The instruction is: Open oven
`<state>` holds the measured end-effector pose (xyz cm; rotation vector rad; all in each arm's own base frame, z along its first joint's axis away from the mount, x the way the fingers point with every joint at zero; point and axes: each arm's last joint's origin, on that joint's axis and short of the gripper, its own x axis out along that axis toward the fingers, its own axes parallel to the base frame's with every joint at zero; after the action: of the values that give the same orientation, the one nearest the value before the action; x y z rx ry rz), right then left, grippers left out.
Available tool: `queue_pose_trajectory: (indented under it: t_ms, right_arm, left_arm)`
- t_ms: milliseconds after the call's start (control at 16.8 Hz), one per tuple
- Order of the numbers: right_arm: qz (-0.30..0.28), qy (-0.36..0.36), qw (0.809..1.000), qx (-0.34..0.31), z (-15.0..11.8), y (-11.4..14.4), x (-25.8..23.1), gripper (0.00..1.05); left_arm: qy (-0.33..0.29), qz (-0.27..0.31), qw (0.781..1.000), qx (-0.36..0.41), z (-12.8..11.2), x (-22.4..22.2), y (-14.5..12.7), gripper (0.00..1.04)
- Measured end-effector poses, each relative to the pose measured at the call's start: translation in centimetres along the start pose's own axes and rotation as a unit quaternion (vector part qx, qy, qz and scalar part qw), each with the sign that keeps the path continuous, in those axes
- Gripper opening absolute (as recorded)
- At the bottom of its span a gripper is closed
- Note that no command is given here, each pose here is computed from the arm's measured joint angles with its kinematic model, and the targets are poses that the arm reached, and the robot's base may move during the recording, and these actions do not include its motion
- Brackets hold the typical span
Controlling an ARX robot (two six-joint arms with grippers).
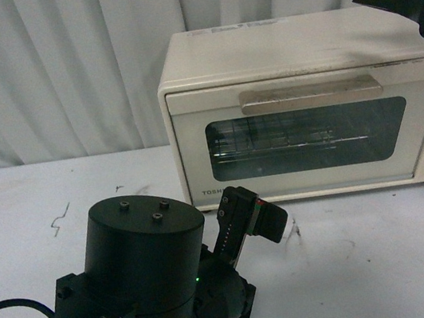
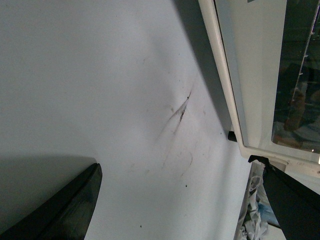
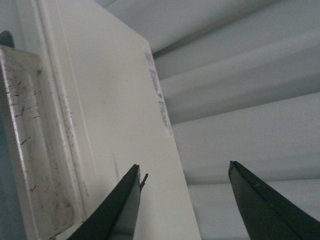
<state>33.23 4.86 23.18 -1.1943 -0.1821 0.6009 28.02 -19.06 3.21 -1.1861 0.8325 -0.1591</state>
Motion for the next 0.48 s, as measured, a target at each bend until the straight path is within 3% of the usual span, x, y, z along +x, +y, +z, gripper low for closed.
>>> queue_pose_trajectory:
  t_ms: [238, 298, 477]
  right_arm:
    - [0.038, 0.0, 0.999, -0.026, -0.2, 0.9, 0.4, 0.27]
    - [0.062, 0.0, 0.997, -0.042, -0.4, 1.7, 0.7, 0.02]
    - [0.096, 0.008, 0.995, -0.036, -1.0, 2.8, 1.0, 0.02]
  left_arm:
    - [0.0, 0.0, 1.0, 0.0, 0.0, 0.0, 0.0, 0.98]
    - [0.0, 0.001, 1.0, 0.0, 0.0, 0.0, 0.0, 0.98]
    - [0.0, 0.001, 1.0, 0.0, 0.0, 0.0, 0.0, 0.98]
